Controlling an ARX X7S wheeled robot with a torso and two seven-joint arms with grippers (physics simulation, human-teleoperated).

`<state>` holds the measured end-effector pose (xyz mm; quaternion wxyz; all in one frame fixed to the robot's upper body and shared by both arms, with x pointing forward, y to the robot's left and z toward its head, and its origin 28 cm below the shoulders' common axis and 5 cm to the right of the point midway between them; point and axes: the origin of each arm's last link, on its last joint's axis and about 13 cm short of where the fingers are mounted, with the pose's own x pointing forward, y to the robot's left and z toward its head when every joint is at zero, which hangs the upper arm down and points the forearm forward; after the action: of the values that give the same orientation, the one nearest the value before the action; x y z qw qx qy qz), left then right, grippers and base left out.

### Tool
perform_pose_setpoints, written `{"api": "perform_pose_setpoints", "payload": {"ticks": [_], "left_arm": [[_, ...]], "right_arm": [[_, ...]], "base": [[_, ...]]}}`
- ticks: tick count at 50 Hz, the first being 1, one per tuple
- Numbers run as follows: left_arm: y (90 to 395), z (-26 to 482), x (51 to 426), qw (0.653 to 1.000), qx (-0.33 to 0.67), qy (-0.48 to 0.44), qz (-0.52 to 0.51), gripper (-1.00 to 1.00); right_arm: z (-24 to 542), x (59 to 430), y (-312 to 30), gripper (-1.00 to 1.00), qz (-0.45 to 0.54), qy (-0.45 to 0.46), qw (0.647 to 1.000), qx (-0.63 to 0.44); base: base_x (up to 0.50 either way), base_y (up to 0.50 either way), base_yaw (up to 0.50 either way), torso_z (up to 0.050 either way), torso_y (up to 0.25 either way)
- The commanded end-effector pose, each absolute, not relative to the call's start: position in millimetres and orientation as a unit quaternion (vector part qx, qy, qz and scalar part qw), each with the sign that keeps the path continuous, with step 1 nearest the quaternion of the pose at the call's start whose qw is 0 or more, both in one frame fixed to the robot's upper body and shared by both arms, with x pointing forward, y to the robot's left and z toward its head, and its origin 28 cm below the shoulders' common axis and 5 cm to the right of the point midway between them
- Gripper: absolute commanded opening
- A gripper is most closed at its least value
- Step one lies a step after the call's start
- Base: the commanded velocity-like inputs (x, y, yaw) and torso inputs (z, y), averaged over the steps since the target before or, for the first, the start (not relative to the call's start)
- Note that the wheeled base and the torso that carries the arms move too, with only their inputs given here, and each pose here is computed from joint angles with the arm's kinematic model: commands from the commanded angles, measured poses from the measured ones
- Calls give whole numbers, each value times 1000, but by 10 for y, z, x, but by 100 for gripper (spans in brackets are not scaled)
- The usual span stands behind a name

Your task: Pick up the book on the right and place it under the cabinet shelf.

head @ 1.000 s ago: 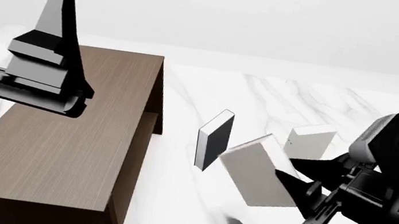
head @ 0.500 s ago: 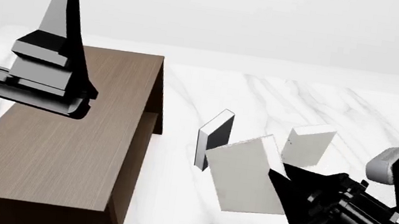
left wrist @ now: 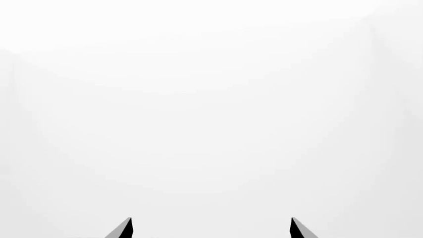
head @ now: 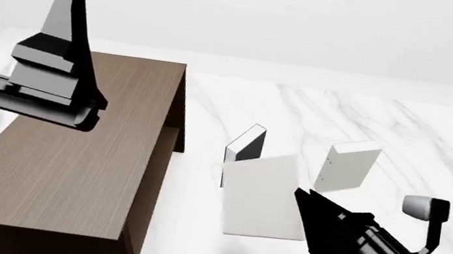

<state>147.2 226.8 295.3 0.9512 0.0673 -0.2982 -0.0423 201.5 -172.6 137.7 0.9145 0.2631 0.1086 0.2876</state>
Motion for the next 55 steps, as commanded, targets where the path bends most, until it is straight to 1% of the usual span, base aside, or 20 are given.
{"api": "perform_pose_setpoints", "payload": {"ticks": [1,11,20,27,41,55], "left_arm": [[2278,2943,1497,952,68,-296,-37,100],[2280,2929,1502,953,67,-293,-34,100],[2283,2921,1495,953,65,-293,-33,100],[2287,2919,1490,953,65,-293,-31,100],[2278,2917,1494,954,64,-292,-32,100],[2276,2916,1490,953,65,-293,-34,100]], "right_arm": [[1370,2002,-1537,-100,295,85,897,317],[1368,1851,-1394,-100,303,84,875,368],[1211,1897,-1306,-100,267,84,852,443],[1029,1920,-1237,-100,251,98,839,473],[844,1991,-1177,-100,219,128,851,460],[753,2024,-1084,-100,232,145,851,449]], "base": [[0,0,0,0,0],[0,0,0,0,1],[0,0,0,0,1],[0,0,0,0,1],[0,0,0,0,1],[0,0,0,0,1]]}}
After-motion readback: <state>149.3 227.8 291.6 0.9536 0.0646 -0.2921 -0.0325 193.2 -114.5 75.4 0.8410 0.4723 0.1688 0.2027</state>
